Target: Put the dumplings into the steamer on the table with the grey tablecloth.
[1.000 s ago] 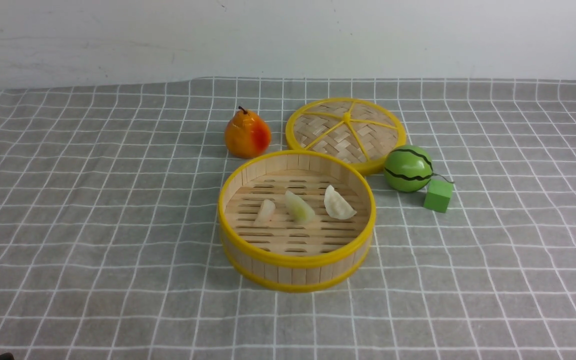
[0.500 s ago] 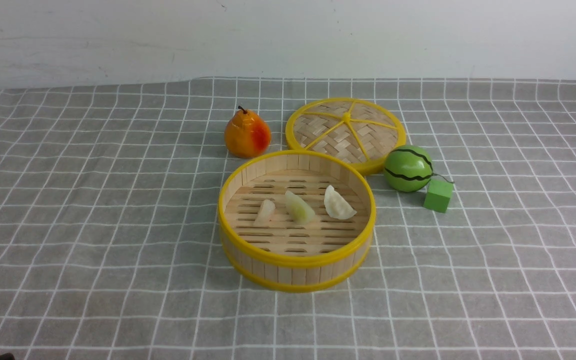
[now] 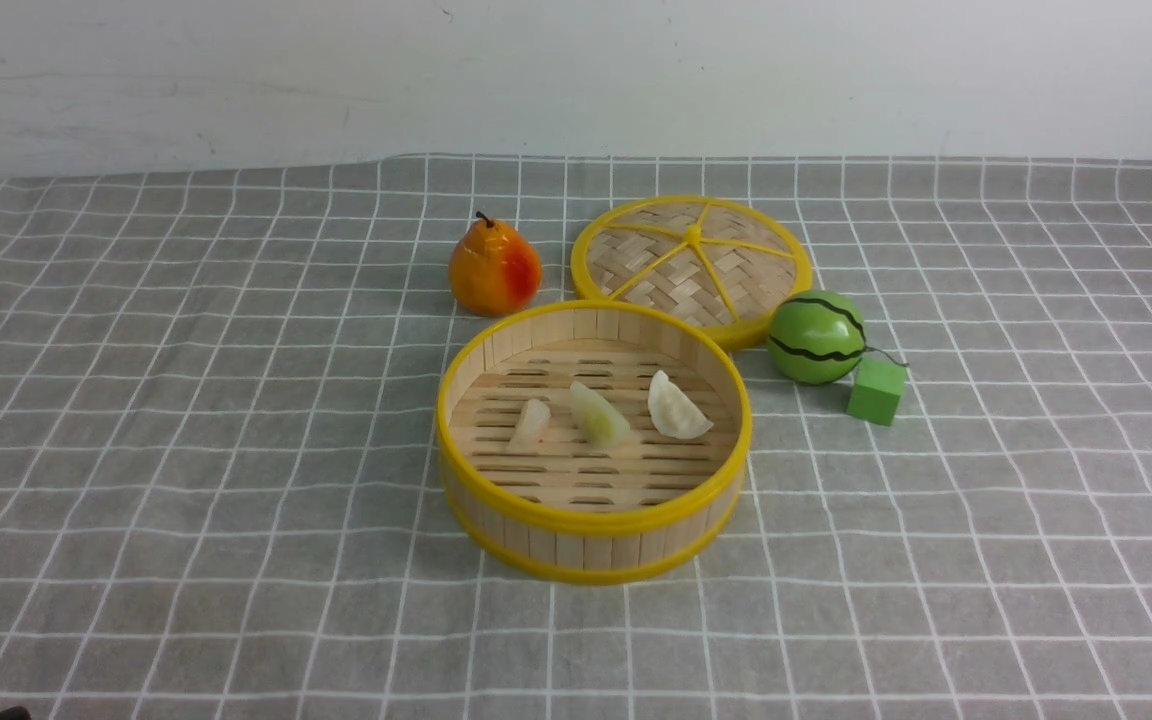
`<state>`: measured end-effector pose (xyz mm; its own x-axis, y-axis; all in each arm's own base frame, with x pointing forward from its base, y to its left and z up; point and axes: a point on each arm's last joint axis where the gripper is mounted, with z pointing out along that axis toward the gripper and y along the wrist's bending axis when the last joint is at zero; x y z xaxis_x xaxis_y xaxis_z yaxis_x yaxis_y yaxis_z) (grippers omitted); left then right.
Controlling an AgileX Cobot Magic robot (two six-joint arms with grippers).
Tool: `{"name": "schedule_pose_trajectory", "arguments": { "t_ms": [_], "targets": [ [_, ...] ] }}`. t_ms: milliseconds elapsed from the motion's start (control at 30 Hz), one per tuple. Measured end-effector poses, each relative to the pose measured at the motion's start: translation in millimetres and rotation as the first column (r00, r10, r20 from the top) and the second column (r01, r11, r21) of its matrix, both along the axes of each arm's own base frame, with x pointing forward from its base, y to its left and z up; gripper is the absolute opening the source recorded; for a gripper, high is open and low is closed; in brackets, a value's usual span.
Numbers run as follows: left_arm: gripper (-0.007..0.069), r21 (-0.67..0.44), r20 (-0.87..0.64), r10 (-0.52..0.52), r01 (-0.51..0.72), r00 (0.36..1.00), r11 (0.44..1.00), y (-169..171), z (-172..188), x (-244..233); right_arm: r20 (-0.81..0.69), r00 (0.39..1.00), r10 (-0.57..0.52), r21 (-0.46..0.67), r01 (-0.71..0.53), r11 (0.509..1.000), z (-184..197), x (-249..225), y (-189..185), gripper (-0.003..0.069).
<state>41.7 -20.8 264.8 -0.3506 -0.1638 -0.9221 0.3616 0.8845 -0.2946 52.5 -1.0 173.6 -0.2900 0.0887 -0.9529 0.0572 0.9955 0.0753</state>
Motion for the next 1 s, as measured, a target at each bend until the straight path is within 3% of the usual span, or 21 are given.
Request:
{"name": "schedule_pose_trajectory", "arguments": {
  "t_ms": [333,467,567,700,867,1000],
  "targets": [
    [0.016,0.007,-0.024,-0.003,0.003,1.0,1.0,-1,-11,2,-0.001,1.0,0.0,0.0,0.0,1.0,0,0,0,0.0003],
    [0.0097,-0.029,0.016,0.026,-0.025,1.0,0.999,-2,-13,6,-0.001,1.0,0.0,0.0,0.0,1.0,0,0,0,0.0008],
    [-0.0014,-0.062,0.078,0.121,-0.116,0.99,0.991,1,-14,11,-0.001,1.0,0.0,0.0,0.0,1.0,0,0,0,0.001],
    [-0.0014,-0.114,0.128,0.305,-0.291,0.944,0.95,11,-34,15,-0.001,1.0,0.0,0.0,0.0,1.0,0,0,0,0.0012],
    [-0.0014,-0.128,0.12,0.417,-0.402,0.901,0.906,18,-66,13,-0.001,1.0,0.0,0.0,0.0,1.0,0,0,0,0.0012],
    [-0.0014,-0.093,0.059,0.435,-0.429,0.898,0.898,19,-80,14,-0.001,1.0,0.0,0.0,0.0,1.0,0,0,0,0.0014]
  ]
}}
